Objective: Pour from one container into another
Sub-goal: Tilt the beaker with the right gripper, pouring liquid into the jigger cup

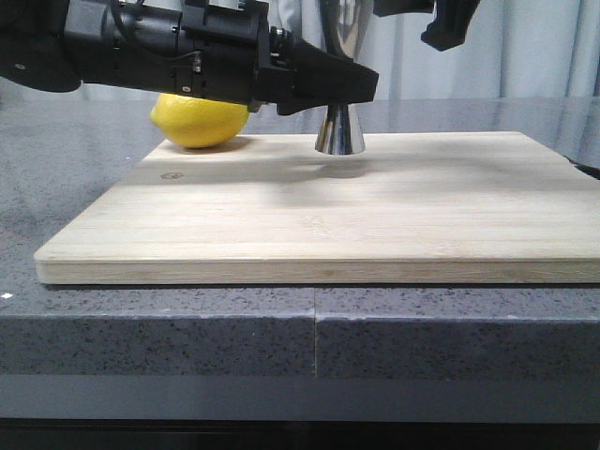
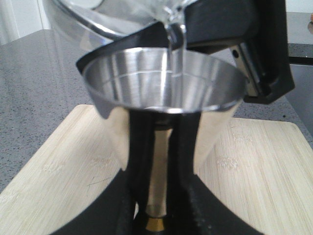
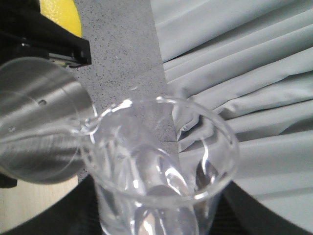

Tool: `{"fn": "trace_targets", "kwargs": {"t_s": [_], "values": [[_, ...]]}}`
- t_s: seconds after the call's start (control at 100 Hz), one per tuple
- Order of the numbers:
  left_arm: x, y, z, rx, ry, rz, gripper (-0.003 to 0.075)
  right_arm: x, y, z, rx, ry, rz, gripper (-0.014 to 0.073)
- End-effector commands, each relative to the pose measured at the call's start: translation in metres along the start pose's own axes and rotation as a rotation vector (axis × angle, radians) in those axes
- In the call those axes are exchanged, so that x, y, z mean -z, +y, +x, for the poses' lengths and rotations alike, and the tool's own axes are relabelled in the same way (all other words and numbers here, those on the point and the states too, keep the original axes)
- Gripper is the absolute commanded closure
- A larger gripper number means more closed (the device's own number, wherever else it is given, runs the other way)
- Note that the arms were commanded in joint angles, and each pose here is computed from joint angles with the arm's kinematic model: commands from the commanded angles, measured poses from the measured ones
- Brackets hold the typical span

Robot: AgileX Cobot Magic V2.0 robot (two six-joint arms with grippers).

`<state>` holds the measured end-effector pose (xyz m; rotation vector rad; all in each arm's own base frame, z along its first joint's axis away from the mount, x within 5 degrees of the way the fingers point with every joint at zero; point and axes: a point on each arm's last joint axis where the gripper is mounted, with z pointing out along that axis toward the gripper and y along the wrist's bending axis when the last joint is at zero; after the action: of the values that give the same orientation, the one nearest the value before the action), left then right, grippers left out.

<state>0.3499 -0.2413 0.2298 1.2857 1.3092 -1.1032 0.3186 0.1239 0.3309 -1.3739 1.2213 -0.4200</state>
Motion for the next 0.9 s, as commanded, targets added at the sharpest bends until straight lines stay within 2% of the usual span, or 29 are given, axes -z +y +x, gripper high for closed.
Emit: {"fn": "trace_targets", "kwargs": {"t_s": [0.0,0.51,0.89], "values": [[0.003,-0.006,-0.038,-0.041,-0.125,0.024,0.0680,0.015,-0.023,-0.012,0.021,-0.033,0.076,0.0323],[0.003,-0.006,-0.038,-0.041,-0.125,0.024,0.0680,0.015,-0.023,-0.012,0.077,-0.025,0.070,0.0323],[0.003,-0.006,-0.038,-0.041,-0.125,0.024,0.0680,0.014,-0.034,-0.015,0.096,-0.023,0.100,0.0323]]}}
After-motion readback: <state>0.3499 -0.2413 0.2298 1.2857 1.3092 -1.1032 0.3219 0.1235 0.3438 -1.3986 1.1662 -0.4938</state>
